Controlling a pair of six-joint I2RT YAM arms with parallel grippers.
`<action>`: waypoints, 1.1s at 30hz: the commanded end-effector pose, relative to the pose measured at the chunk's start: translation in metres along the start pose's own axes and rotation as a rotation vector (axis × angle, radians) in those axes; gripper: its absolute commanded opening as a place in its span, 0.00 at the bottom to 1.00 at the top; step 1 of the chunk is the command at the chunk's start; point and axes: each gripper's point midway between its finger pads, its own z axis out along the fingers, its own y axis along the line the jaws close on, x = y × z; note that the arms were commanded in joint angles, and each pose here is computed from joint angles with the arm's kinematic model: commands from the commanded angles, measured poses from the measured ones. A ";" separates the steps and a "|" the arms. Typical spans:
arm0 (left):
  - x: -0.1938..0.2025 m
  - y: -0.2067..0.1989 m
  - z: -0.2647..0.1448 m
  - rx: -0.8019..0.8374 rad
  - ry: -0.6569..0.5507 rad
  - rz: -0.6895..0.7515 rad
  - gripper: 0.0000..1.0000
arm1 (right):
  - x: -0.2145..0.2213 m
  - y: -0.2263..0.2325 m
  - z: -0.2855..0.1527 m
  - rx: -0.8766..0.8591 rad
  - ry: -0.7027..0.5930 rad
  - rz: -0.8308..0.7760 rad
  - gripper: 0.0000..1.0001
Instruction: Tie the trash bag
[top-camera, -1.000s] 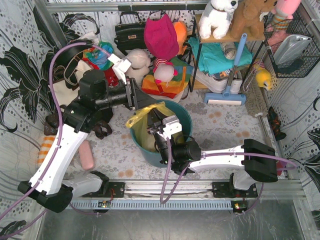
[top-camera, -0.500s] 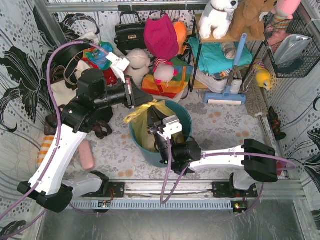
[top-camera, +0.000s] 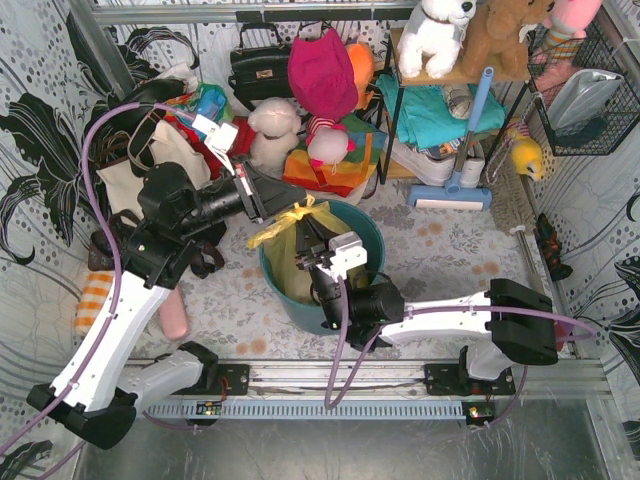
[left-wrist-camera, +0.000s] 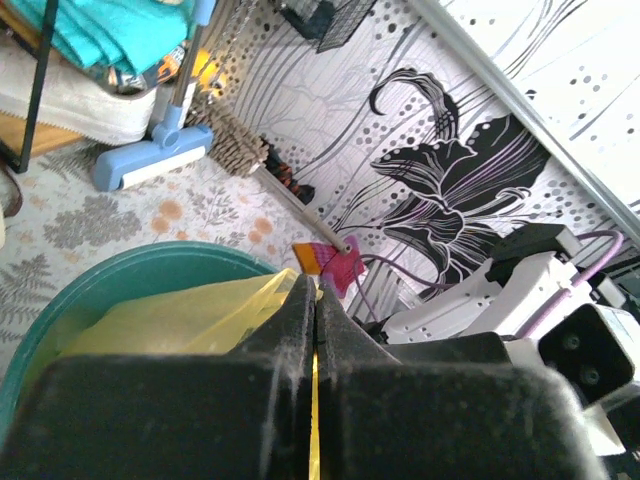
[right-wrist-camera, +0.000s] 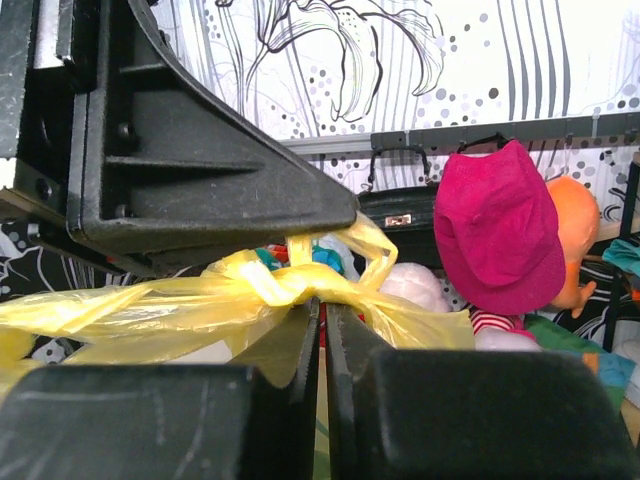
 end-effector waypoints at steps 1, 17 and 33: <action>-0.025 -0.027 -0.001 0.121 -0.113 0.058 0.00 | -0.034 -0.014 -0.004 0.035 -0.079 0.158 0.05; -0.021 -0.026 0.006 0.183 -0.140 0.060 0.00 | -0.031 -0.007 -0.041 -0.192 0.195 0.327 0.14; -0.013 -0.025 0.009 0.205 -0.093 0.053 0.00 | -0.046 -0.016 -0.020 -0.154 0.305 0.300 0.32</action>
